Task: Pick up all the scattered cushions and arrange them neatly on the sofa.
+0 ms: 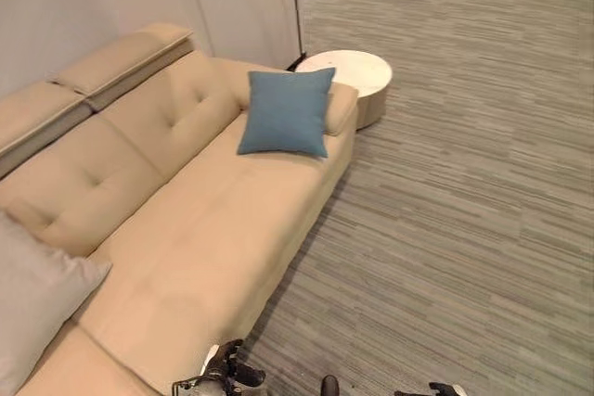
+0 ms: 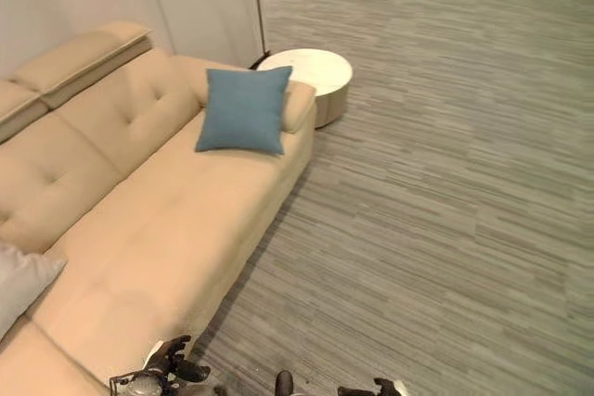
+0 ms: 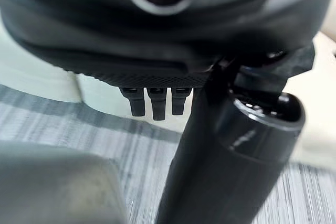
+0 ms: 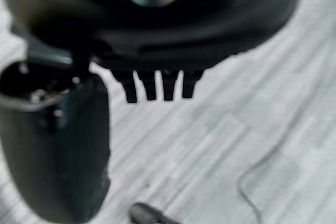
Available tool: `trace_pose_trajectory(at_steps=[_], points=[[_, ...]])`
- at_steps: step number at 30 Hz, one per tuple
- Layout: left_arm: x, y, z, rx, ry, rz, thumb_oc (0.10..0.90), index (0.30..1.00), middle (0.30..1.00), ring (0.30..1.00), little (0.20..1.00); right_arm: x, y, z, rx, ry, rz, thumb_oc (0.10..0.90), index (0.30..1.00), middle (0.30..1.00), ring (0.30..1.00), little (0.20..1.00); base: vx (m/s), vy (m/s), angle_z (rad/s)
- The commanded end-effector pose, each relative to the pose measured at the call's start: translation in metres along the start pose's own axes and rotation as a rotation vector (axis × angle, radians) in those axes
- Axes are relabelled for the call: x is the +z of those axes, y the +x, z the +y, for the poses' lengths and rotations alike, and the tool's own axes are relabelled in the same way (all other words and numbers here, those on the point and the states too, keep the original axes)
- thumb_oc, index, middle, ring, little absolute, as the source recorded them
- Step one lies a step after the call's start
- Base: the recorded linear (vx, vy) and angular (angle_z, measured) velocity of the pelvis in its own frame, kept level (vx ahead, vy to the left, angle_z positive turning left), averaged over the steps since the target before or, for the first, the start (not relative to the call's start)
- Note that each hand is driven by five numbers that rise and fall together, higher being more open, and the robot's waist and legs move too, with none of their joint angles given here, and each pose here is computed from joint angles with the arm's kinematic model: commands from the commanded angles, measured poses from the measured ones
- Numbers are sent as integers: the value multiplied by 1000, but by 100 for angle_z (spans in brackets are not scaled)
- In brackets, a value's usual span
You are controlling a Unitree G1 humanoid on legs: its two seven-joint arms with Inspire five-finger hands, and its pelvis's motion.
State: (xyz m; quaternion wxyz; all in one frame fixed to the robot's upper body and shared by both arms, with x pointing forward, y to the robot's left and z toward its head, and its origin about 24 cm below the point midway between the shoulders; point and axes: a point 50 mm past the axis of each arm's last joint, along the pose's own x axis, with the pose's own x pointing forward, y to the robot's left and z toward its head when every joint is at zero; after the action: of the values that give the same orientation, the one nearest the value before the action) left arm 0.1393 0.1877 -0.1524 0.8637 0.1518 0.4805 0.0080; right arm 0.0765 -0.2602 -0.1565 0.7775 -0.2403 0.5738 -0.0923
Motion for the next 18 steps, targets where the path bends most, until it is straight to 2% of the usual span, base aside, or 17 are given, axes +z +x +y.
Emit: trace_pose_trajectory(at_steps=[1, 9, 13, 18], points=[[11, 2, 11, 33, 15, -62, 800, 900, 900, 900, 900, 11, 4, -19, -70, -7, -29, 800, 900, 900, 900, 900, 145, -14, -20], [-13, -2, 13, 41, -7, 24, 800, 900, 900, 900, 900, 9, 4, -17, -51, -44, -20, 800, 900, 900, 900, 900, 241, 70, -56], [-9, -1, 18, 52, 2, 11, 800, 900, 900, 900, 900, 19, 5, -18, -52, -49, -53, 800, 900, 900, 900, 900, 133, 67, -51], [6, 2, 28, 83, 32, -38, 800, 900, 900, 900, 900, 46, 6, -22, -67, -57, -134, 800, 900, 900, 900, 900, 170, -15, -4]])
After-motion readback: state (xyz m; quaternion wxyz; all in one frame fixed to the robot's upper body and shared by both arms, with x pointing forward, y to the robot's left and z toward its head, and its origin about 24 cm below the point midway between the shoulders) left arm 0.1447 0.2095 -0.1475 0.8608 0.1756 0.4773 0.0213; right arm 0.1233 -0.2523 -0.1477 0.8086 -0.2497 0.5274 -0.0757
